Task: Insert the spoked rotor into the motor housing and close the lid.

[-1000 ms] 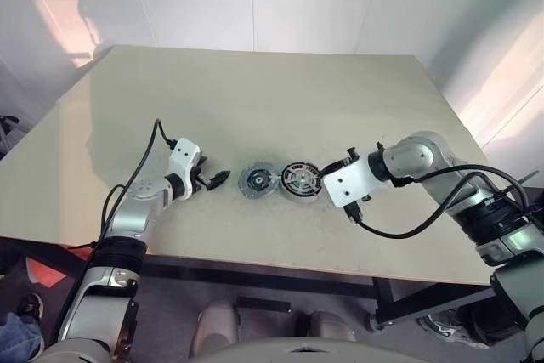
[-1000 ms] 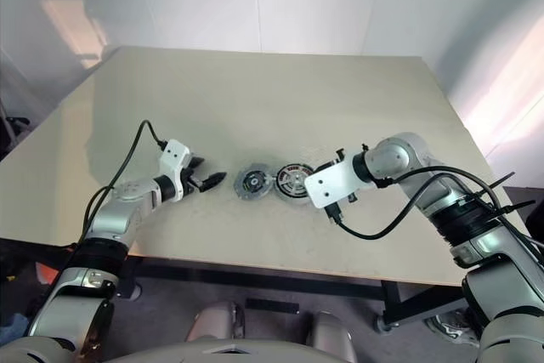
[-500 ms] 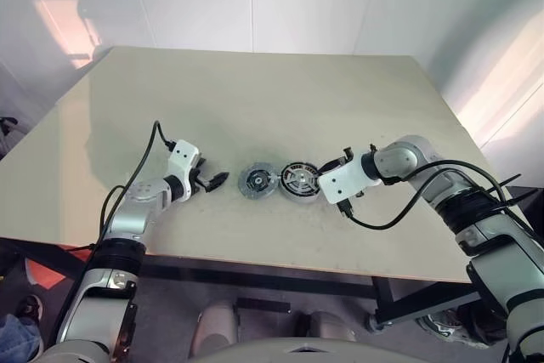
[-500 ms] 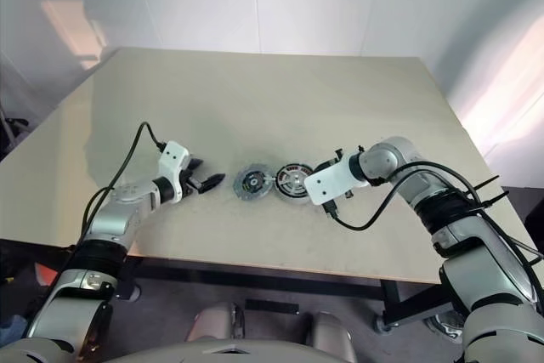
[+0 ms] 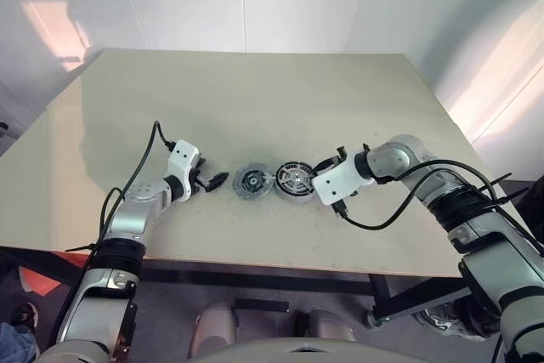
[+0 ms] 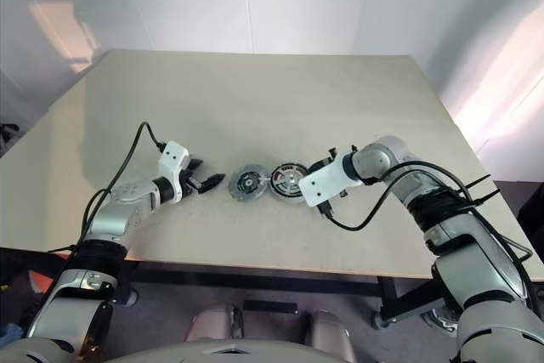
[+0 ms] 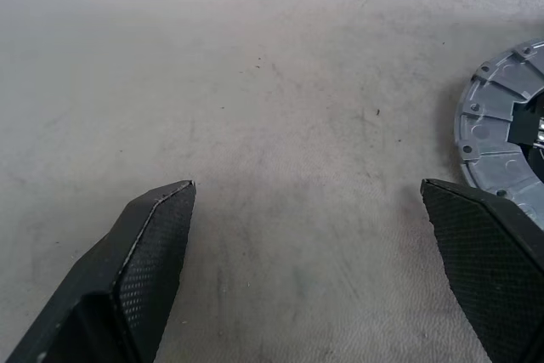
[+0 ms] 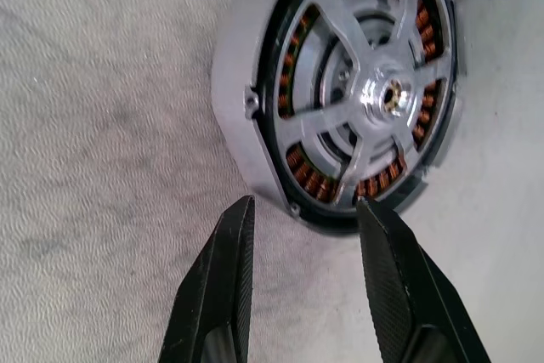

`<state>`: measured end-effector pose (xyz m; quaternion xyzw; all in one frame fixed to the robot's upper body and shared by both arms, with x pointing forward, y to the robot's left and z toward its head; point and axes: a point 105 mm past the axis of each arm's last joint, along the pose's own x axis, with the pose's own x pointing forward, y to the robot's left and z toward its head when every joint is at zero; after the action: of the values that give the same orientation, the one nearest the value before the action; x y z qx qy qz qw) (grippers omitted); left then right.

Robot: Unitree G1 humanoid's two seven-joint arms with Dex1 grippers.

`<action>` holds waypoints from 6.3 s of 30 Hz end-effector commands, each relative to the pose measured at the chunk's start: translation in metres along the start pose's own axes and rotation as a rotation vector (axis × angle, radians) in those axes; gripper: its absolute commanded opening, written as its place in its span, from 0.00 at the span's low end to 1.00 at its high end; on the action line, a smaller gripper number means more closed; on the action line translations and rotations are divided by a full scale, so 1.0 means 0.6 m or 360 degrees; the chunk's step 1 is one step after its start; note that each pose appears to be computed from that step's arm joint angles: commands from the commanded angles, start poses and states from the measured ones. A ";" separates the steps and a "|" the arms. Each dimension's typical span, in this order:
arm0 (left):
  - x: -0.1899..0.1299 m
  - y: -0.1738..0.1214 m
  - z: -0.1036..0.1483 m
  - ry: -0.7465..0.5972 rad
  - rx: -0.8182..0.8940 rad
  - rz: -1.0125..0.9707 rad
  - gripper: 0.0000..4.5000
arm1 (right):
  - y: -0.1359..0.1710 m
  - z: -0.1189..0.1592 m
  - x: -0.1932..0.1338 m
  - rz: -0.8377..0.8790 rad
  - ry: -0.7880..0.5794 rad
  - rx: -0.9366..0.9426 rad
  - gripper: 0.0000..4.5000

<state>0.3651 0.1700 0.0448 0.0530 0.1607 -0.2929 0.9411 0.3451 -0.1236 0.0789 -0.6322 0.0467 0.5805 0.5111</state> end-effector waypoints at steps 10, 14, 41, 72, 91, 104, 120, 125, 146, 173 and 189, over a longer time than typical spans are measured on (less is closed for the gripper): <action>-0.005 0.007 0.019 -0.0062 0.0042 0.0027 1.00 | -0.017 0.023 0.005 0.0005 -0.0041 -0.0136 0.21; -0.005 0.006 0.017 -0.0060 0.0039 0.0028 1.00 | -0.026 0.012 -0.002 -0.0033 0.0000 -0.0129 0.21; -0.010 0.005 0.011 -0.0044 0.0030 0.0039 1.00 | -0.028 0.108 0.026 -0.0010 -0.0283 0.1368 0.20; -0.008 0.004 0.008 -0.0037 0.0026 0.0038 1.00 | -0.126 0.155 -0.066 -0.0288 -0.0616 0.0530 0.99; -0.011 0.008 0.005 -0.0047 0.0023 0.0066 1.00 | -0.094 0.043 0.009 -0.0050 -0.0123 -0.0680 0.99; -0.007 0.006 0.006 -0.0048 0.0021 0.0070 1.00 | -0.076 0.058 0.023 0.0014 -0.0188 -0.0822 0.79; -0.010 0.006 0.002 -0.0048 0.0010 0.0086 1.00 | -0.084 0.078 0.048 0.0062 -0.0199 -0.0861 0.72; -0.013 0.006 0.000 -0.0051 0.0005 0.0095 1.00 | -0.076 0.064 0.053 0.0121 -0.0159 -0.0831 0.53; -0.010 0.004 -0.006 -0.0038 -0.0001 0.0099 1.00 | -0.079 0.055 0.027 0.0148 -0.0212 -0.0181 0.00; -0.013 -0.001 -0.014 -0.0017 0.0007 0.0084 1.00 | -0.131 0.151 0.036 0.0274 -0.0263 0.2370 0.00; -0.020 0.002 -0.014 -0.0009 0.0016 0.0099 1.00 | -0.207 0.145 0.081 -0.0175 -0.0273 0.2868 0.16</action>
<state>0.3549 0.1758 0.0388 0.0556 0.1553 -0.2673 0.9494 0.3701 0.0217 0.1130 0.0506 0.4505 0.3536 0.8182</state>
